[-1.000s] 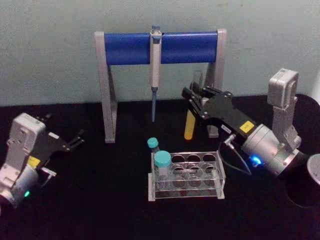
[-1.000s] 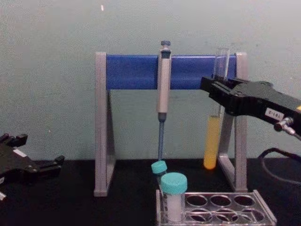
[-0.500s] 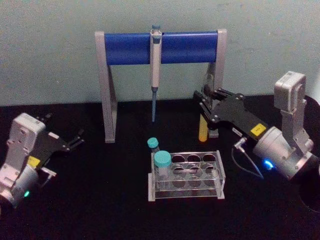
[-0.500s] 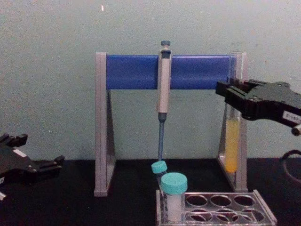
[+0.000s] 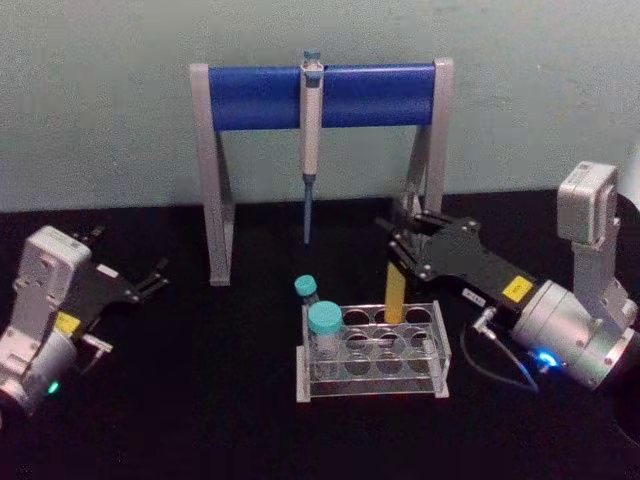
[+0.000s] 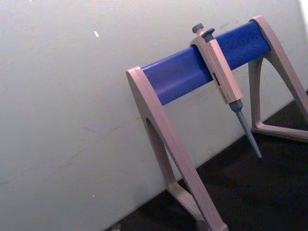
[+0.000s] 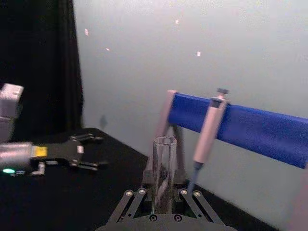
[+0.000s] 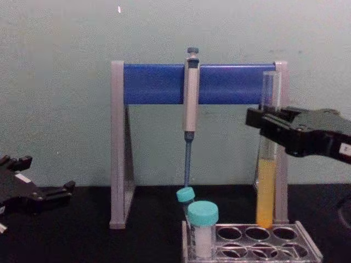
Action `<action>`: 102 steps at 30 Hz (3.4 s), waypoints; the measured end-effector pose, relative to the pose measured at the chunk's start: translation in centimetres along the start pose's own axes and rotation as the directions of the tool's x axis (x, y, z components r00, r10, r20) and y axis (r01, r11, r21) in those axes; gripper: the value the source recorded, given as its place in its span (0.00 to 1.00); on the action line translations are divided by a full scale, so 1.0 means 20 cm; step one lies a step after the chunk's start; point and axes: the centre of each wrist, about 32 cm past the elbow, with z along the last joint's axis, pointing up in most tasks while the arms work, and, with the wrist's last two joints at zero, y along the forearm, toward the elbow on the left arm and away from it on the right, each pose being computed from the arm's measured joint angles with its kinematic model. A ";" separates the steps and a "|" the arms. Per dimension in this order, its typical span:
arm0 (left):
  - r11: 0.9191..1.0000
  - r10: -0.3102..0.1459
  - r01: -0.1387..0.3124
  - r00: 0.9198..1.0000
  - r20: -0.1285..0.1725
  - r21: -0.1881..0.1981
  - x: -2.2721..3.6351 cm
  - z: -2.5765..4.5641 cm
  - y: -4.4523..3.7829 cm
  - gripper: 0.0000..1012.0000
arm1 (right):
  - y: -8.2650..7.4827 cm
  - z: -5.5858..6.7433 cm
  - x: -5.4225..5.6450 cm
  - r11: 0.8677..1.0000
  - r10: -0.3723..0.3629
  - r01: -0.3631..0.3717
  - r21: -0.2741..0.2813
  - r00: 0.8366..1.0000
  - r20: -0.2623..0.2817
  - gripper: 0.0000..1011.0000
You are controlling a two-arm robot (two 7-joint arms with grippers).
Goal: Pick up the test tube from the test tube rack, shake it, then place it back into the test tube rack.
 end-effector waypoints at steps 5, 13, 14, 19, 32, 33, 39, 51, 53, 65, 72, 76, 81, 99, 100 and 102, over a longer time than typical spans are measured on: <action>1.000 0.000 0.000 1.000 0.000 0.000 0.000 0.000 0.000 0.99 | 0.05 -0.02 -0.01 0.999 0.041 -0.040 0.030 0.998 -0.054 0.23; 1.000 0.000 0.000 1.000 0.000 0.000 0.000 0.000 0.000 0.99 | 0.14 -0.06 0.00 0.994 0.022 -0.015 0.109 0.998 -0.063 0.23; 1.000 0.000 0.000 1.000 0.000 0.000 0.000 0.000 0.000 0.99 | 0.15 -0.06 0.00 0.994 0.013 -0.006 0.113 0.998 -0.058 0.23; 1.000 0.000 0.000 1.000 0.000 0.000 0.000 0.000 0.000 0.99 | 0.16 -0.08 0.01 0.992 -0.043 0.047 0.121 0.999 -0.033 0.23; 1.000 0.000 0.000 1.000 0.000 0.000 0.000 0.000 0.000 0.99 | 0.14 -0.08 0.03 0.987 -0.111 0.109 0.113 0.994 0.007 0.23; 1.000 0.000 0.000 1.000 0.000 0.000 0.000 0.000 0.000 0.99 | 0.14 -0.07 0.03 0.987 -0.113 0.111 0.112 0.994 0.011 0.23; 1.000 0.000 0.000 1.000 0.000 0.000 0.000 0.000 0.000 0.99 | 0.09 -0.05 0.04 0.989 -0.131 0.127 0.082 0.991 0.042 0.23; 1.000 0.000 0.000 1.000 0.000 0.000 0.000 0.000 0.000 0.99 | -0.04 0.01 0.02 0.997 -0.078 0.078 -0.001 0.993 0.083 0.23; 1.000 0.000 0.000 1.000 0.000 0.000 0.000 0.000 0.000 0.99 | -0.05 0.01 0.01 0.999 -0.052 0.052 -0.007 0.997 0.064 0.23; 1.000 0.000 0.000 1.000 0.000 0.000 0.000 0.000 0.000 0.99 | 0.03 -0.03 -0.01 0.998 0.053 -0.050 0.046 0.997 -0.051 0.23; 1.000 0.000 0.000 1.000 0.000 0.000 0.000 0.000 0.000 0.99 | 0.13 -0.09 0.02 0.994 -0.002 0.005 0.110 0.999 -0.034 0.23; 1.000 0.000 0.000 1.000 0.000 0.000 0.000 0.000 0.000 0.99 | 0.15 -0.10 0.03 0.991 -0.043 0.045 0.129 0.999 -0.026 0.23; 1.000 0.000 0.000 1.000 0.000 0.000 0.000 0.000 0.000 0.99 | 0.15 -0.11 0.03 0.989 -0.075 0.076 0.129 0.997 -0.018 0.23; 1.000 0.000 0.000 1.000 0.000 0.000 0.000 0.000 0.000 0.99 | 0.13 -0.10 0.03 0.989 -0.087 0.088 0.120 0.996 -0.014 0.23; 1.000 0.000 0.000 1.000 0.000 0.000 0.000 0.000 0.000 0.99 | 0.13 -0.10 0.03 0.989 -0.087 0.088 0.119 0.996 -0.014 0.23; 1.000 0.000 0.000 1.000 0.000 0.000 0.000 0.000 0.000 0.99 | 0.13 -0.10 0.03 0.989 -0.086 0.087 0.118 0.996 -0.015 0.23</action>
